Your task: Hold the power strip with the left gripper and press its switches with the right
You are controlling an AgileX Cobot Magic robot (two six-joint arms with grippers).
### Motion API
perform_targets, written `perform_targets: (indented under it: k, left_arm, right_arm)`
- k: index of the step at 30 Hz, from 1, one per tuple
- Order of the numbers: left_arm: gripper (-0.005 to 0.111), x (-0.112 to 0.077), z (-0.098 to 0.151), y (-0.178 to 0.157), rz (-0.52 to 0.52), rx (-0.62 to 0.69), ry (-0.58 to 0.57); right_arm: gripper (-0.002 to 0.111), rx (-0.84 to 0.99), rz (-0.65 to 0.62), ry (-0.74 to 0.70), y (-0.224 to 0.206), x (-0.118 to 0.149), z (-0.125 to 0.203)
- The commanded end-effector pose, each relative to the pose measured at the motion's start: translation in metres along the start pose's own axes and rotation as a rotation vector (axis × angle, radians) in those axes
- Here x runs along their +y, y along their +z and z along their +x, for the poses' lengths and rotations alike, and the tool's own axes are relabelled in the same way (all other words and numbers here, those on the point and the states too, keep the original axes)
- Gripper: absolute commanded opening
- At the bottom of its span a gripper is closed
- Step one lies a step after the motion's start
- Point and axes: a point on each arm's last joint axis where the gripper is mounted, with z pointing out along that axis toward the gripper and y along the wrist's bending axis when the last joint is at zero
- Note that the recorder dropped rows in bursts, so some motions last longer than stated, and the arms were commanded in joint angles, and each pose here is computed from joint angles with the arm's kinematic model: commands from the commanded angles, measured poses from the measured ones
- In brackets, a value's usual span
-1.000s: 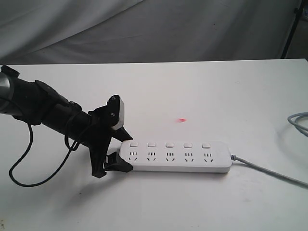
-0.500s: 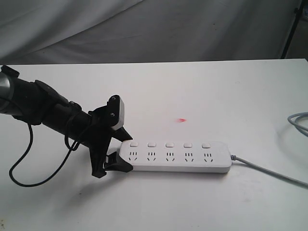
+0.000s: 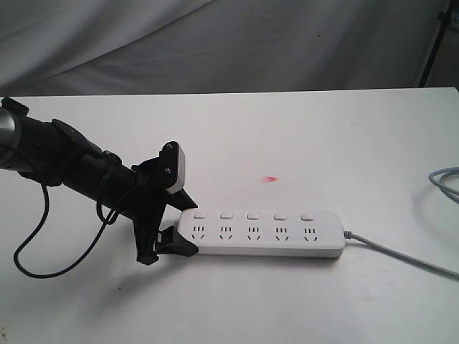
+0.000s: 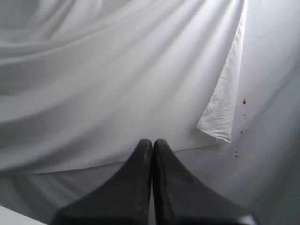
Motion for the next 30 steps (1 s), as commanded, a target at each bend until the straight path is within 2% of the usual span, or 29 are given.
perform_targets:
  k: [1, 9, 12, 16, 18, 21, 23, 25, 28, 30]
  left_arm:
    - [0.000, 0.001, -0.002, 0.001, -0.010, -0.004, -0.004]
    - [0.000, 0.001, -0.002, 0.001, -0.012, -0.003, -0.004]
    - [0.000, 0.001, -0.002, 0.001, -0.012, -0.003, -0.004]
    - [0.000, 0.001, -0.002, 0.001, -0.012, -0.003, -0.004]
    - [0.000, 0.001, -0.002, 0.001, -0.012, -0.003, -0.004]
    - [0.000, 0.001, -0.002, 0.001, -0.012, -0.003, -0.004]
    - [0.000, 0.001, -0.002, 0.001, -0.012, -0.003, -0.004]
    - [0.000, 0.001, -0.002, 0.001, -0.012, -0.003, -0.004]
    - [0.000, 0.001, -0.002, 0.001, -0.012, -0.003, -0.004]
    - [0.000, 0.001, -0.002, 0.001, -0.012, -0.003, -0.004]
  right_arm:
    - [0.000, 0.061, -0.013, -0.092, 0.026, -0.002, 0.006]
    - [0.000, 0.166, -0.034, -0.126, 0.065, -0.003, 0.034]
    - [0.000, 0.277, 0.071, -0.135, 0.077, -0.015, 0.045]
    - [0.000, 0.500, 0.307, -0.161, 0.090, -0.040, 0.057]
    - [0.000, 0.581, 0.332, -0.166, 0.097, -0.044, 0.060]
    - [0.000, 0.705, 0.170, -0.158, 0.112, -0.034, 0.063]
    - [0.000, 0.770, -0.049, -0.180, 0.123, -0.020, 0.066]
    - [0.000, 0.817, -0.318, -0.226, 0.132, -0.002, 0.070]
    - [0.000, 0.812, -0.665, -0.313, 0.137, 0.018, 0.082]
    - [0.000, 0.772, -0.790, -0.311, 0.142, 0.027, 0.095]
